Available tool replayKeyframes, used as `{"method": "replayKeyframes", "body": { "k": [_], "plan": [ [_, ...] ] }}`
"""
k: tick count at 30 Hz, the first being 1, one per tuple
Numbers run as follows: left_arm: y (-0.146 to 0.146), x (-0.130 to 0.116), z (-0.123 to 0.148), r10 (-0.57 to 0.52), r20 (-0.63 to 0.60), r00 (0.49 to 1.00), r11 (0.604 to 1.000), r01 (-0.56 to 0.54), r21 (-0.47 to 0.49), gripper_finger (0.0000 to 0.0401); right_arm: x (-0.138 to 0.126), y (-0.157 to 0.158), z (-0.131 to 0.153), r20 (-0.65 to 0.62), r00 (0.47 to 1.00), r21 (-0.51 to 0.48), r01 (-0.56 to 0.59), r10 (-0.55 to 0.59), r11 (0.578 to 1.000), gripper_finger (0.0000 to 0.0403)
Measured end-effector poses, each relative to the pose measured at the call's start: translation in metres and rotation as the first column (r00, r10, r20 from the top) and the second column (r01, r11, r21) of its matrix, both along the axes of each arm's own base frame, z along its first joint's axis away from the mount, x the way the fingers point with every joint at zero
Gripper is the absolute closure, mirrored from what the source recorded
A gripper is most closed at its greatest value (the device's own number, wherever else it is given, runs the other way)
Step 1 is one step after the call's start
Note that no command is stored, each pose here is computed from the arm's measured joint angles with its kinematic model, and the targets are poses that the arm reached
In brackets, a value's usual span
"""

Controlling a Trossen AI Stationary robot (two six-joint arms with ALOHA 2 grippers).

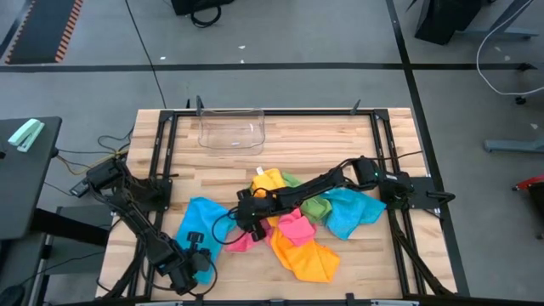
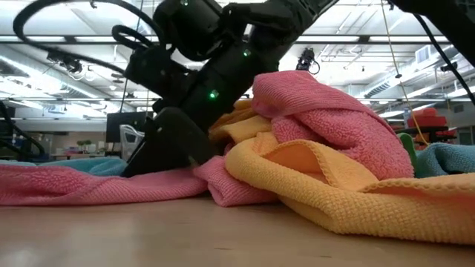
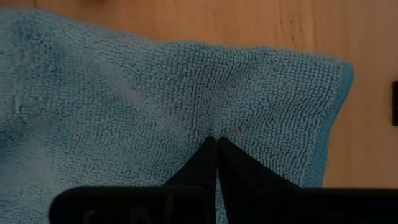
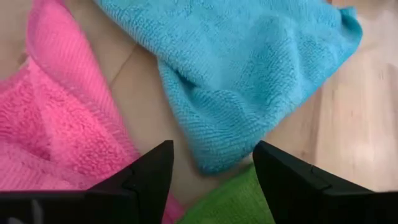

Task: Fold microfiber towels
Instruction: Fold the left blue microfiber towel

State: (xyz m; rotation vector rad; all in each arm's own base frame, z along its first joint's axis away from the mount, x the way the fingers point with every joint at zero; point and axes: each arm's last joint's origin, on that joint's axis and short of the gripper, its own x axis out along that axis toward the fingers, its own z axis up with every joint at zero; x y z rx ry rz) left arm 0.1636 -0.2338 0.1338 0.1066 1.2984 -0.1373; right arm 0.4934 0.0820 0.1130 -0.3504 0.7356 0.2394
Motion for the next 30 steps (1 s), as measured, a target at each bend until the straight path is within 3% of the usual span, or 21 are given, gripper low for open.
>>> {"method": "replayKeyframes", "body": {
  "k": [7, 14, 16, 19, 22, 25, 30],
  "plan": [
    [0.002, 0.001, 0.000, 0.011, 0.049, 0.999, 0.999, -0.013, 0.044, 0.0375, 0.000, -0.002, -0.002, 0.032, 0.999, -0.007, -0.024, 0.025, 1.000, 0.0235],
    [0.002, 0.001, 0.000, 0.012, 0.052, 0.999, 0.999, -0.014, 0.043, 0.0384, 0.001, -0.003, -0.002, 0.037, 0.999, -0.032, -0.029, 0.030, 0.999, 0.0363],
    [0.002, 0.001, 0.000, 0.012, 0.053, 0.999, 0.999, -0.015, 0.042, 0.0386, 0.001, -0.004, 0.003, 0.017, 0.999, -0.077, -0.036, 0.037, 0.996, 0.0389],
    [0.001, 0.000, 0.000, 0.007, 0.054, 0.999, 0.999, -0.009, 0.042, 0.0383, 0.002, -0.005, 0.023, 0.006, 0.999, -0.193, -0.044, 0.046, 0.980, 0.0392],
    [0.000, -0.002, 0.000, 0.000, 0.061, 0.998, 0.999, -0.003, 0.046, 0.0378, 0.005, -0.005, 0.047, -0.012, 0.998, -0.326, -0.068, 0.068, 0.943, 0.0386],
    [0.000, -0.002, 0.000, -0.002, 0.057, 0.998, 0.999, -0.001, 0.047, 0.0379, 0.007, -0.003, 0.065, -0.075, 0.988, -0.450, -0.151, 0.131, 0.880, 0.0384],
    [-0.001, -0.002, 0.000, -0.005, 0.063, 0.998, 0.999, 0.002, 0.050, 0.0387, 0.009, -0.002, 0.086, -0.157, 0.958, -0.578, -0.287, 0.242, 0.764, 0.0384]
  ]
}}
